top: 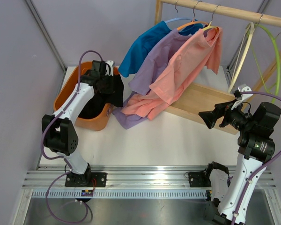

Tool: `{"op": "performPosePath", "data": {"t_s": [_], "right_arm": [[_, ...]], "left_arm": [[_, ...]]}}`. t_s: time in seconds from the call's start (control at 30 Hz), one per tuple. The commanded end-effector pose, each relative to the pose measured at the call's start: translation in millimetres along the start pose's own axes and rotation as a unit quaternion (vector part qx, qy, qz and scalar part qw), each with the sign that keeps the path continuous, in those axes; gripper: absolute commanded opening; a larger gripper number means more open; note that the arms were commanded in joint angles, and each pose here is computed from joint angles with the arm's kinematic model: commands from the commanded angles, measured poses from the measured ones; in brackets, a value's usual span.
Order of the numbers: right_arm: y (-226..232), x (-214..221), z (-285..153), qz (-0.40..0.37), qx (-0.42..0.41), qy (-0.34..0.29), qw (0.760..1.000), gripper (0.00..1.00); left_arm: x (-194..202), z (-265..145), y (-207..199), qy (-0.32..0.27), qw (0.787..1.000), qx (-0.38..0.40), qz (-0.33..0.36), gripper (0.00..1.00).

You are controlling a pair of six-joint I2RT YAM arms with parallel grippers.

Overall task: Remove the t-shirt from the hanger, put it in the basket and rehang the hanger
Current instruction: Place the tshirt into the basket

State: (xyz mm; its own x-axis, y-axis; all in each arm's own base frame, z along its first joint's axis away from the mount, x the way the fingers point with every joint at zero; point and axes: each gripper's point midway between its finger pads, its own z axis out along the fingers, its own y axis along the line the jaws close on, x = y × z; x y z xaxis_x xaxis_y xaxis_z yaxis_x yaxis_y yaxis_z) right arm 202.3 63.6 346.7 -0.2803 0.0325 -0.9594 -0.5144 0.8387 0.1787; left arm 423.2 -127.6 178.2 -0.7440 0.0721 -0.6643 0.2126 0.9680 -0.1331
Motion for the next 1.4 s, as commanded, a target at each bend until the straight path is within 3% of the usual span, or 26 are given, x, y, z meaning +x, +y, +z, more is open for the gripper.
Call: {"op": "performPosePath", "data": {"t_s": [0.0, 0.07, 0.27, 0.43, 0.5, 0.57, 0.7, 0.77, 0.93, 1.1, 1.3, 1.37], "right_arm": [[-1, -4, -1, -0.007, 0.005, -0.007, 1.000, 0.99], [-1, -4, -1, -0.008, 0.006, -0.007, 1.000, 0.99], [-1, -5, -1, -0.006, 0.004, -0.007, 1.000, 0.99], [-1, -6, -1, -0.008, 0.005, -0.008, 1.000, 0.99], [-1, -5, -1, -0.007, 0.006, -0.007, 1.000, 0.99], [-1, -5, -1, -0.007, 0.005, -0.007, 1.000, 0.99], [-1, -5, -1, -0.008, 0.004, -0.007, 1.000, 1.00], [-1, -5, -1, -0.009, 0.006, -0.008, 1.000, 0.99], [0, -5, -2, -0.010, 0.005, -0.008, 1.000, 0.99], [2, -6, -3, -0.012, 0.005, -0.009, 1.000, 1.00], [4, -9, -4, -0.016, 0.004, -0.011, 1.000, 0.99], [5, -11, -5, -0.018, 0.003, -0.013, 1.000, 0.99]], "left_arm": [[-55, -36, -11, -0.082, 0.996, 0.040, -0.015, 0.02], [-54, -37, -11, -0.078, 0.995, 0.054, -0.018, 0.11], [-47, -36, -7, -0.070, 0.995, 0.067, -0.030, 0.23], [-44, -32, -11, -0.062, 0.994, 0.081, -0.035, 0.27], [-44, -32, -11, -0.062, 0.994, 0.083, -0.036, 0.22], [-44, -34, -9, -0.064, 0.994, 0.080, -0.038, 0.09], [-45, -36, -1, -0.068, 0.995, 0.062, -0.037, 0.10], [-43, -37, 3, -0.066, 0.995, 0.057, -0.039, 0.00], [-47, -44, 6, -0.082, 0.994, 0.055, -0.045, 0.00], [-67, -78, 19, -0.137, 0.989, 0.027, -0.057, 0.00], [-86, -134, 75, -0.230, 0.963, -0.089, -0.112, 0.00], [-81, -138, 98, -0.236, 0.955, -0.131, -0.125, 0.00]]}}
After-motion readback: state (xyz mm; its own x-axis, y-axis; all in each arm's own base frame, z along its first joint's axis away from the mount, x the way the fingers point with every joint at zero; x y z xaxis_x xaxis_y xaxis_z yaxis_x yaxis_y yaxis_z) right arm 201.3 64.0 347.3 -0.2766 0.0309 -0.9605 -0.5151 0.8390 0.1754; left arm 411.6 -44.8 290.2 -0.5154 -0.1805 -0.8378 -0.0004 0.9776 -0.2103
